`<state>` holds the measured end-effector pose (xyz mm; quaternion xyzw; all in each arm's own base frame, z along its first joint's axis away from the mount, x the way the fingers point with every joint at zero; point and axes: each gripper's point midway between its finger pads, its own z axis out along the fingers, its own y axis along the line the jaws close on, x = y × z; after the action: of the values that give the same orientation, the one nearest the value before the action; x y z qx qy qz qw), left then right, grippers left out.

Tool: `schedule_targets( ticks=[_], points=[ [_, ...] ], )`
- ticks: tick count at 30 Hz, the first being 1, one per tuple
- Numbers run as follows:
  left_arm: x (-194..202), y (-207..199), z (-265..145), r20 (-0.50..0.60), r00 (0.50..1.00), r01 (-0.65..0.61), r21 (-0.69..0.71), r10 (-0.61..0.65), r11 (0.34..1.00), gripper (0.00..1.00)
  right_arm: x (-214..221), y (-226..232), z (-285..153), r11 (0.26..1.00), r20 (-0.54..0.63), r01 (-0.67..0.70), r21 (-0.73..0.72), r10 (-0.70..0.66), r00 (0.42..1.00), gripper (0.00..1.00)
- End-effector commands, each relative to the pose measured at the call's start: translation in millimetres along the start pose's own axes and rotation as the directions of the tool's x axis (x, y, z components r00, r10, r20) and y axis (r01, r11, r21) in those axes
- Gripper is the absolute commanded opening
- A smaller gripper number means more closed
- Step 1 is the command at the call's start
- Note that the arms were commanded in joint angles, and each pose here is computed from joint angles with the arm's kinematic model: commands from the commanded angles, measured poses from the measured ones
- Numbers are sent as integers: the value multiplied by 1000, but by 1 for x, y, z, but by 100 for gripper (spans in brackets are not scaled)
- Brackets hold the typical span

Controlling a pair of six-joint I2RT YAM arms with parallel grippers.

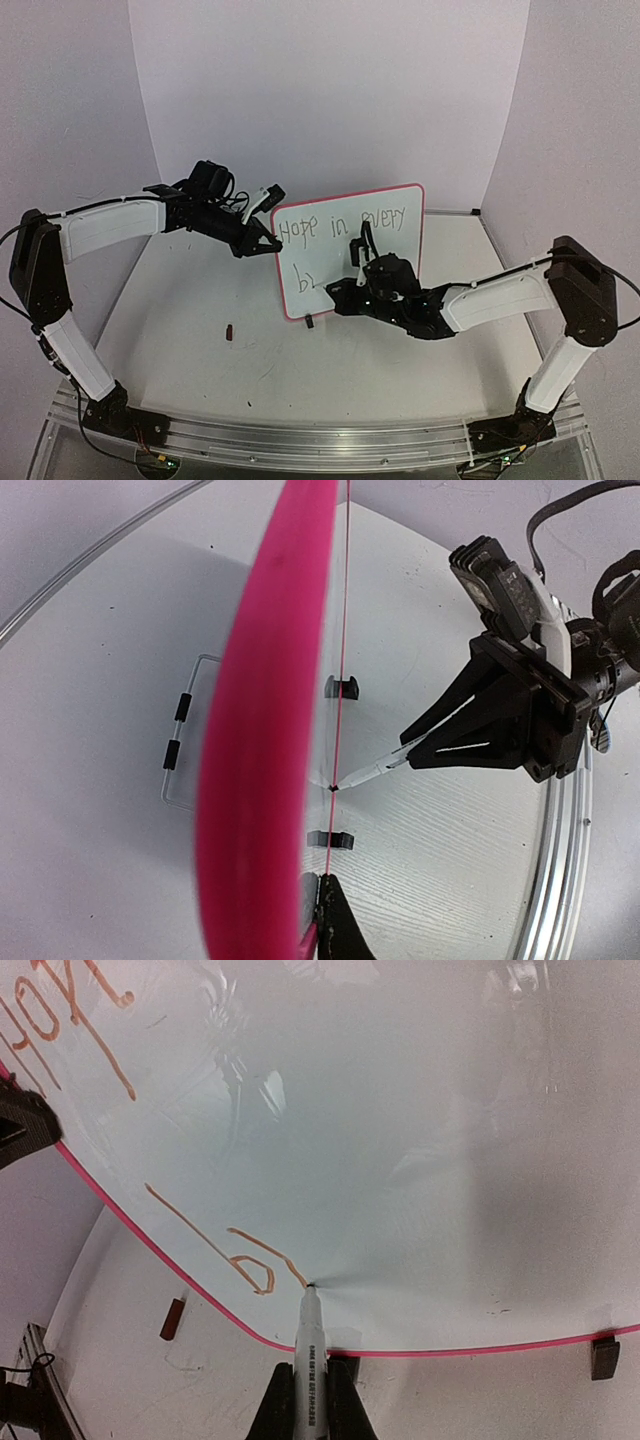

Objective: Write a sentence on the whiteboard

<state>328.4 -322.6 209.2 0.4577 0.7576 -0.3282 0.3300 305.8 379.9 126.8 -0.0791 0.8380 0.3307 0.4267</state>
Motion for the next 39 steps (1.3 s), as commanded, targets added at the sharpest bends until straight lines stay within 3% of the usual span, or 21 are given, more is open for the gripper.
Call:
schedule_targets(
  ticks=[1, 39],
  points=[
    [18, 6, -2, -74, 997, -17, -54, 13, 998, 0, -37, 7, -12, 1000, 107, -14, 1, 14, 994, 0],
    [17, 6, -3, -72, 997, -19, -54, 15, 998, 0, -33, -11, -14, 996, 136, -49, 68, 40, 990, 0]
  ],
)
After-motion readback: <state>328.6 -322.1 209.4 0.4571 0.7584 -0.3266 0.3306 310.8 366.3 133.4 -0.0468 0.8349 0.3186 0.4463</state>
